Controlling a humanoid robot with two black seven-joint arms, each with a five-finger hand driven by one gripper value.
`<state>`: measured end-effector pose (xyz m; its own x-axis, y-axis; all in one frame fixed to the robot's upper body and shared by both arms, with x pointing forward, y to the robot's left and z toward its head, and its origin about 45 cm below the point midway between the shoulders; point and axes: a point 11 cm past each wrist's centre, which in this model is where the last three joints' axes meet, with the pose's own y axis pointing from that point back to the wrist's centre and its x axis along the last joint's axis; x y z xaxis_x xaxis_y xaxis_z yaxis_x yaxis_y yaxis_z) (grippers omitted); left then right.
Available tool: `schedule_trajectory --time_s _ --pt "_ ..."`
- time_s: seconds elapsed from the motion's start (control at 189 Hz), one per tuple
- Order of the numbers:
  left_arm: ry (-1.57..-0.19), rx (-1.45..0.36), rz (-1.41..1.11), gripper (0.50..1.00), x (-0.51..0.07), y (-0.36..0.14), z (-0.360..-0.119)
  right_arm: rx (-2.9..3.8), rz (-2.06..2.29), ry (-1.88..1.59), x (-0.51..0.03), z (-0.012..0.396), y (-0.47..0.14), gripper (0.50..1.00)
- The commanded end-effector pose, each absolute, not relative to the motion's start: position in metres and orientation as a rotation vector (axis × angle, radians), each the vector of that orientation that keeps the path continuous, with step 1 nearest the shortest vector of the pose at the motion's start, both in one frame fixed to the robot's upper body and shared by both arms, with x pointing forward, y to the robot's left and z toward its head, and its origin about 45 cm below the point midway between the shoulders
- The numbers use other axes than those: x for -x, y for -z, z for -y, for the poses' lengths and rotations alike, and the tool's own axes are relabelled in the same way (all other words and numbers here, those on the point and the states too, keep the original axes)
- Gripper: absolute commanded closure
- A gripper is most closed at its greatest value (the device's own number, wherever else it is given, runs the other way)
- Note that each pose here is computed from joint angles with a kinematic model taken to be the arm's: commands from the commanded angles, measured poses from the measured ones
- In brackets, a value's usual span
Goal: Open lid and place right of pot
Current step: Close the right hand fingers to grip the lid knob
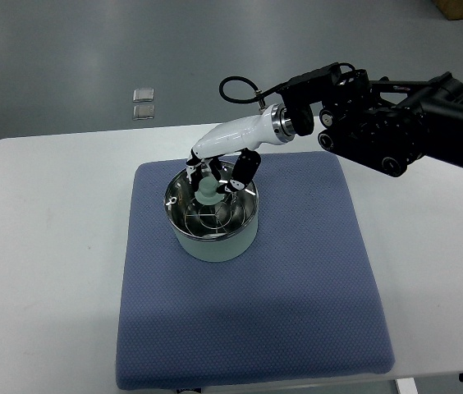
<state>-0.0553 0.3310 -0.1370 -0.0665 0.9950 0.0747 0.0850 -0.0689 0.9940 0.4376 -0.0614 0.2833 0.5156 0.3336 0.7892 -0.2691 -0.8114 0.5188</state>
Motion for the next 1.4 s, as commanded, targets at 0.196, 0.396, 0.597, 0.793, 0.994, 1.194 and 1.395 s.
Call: schedule_trajectory --time_s 0.196,0.396,0.597,0.793,0.994,1.194,1.395 --pt "-1.274 -1.290 -1.287 0.500 0.055 0.137 -0.331 -2.185 -0.034 -1.295 -0.439 0.058 -0.295 1.000" --pt "-1.275 -1.290 -1.289 0.500 0.056 0.137 -0.331 -2.185 -0.034 -1.291 -0.439 0.059 -0.295 1.000" --pt "-1.275 -1.290 -1.289 0.500 0.056 0.137 -0.331 -2.184 -0.029 -1.282 -0.440 0.063 -0.292 1.000" --pt "-1.277 -1.290 -1.287 0.500 0.055 0.137 -0.331 -2.185 -0.025 -1.278 -0.440 0.065 -0.291 1.000" --pt "-1.279 -1.291 -1.285 0.500 0.055 0.137 -0.332 -2.191 -0.008 -1.258 -0.441 0.072 -0.286 1.000" --pt "-1.278 -1.292 -1.287 0.500 0.056 0.137 -0.332 -2.249 0.055 -1.216 -0.444 0.078 -0.288 1.000" --pt "-1.279 -1.290 -1.286 0.500 0.056 0.137 -0.332 -2.267 0.082 -1.194 -0.445 0.083 -0.288 1.000"
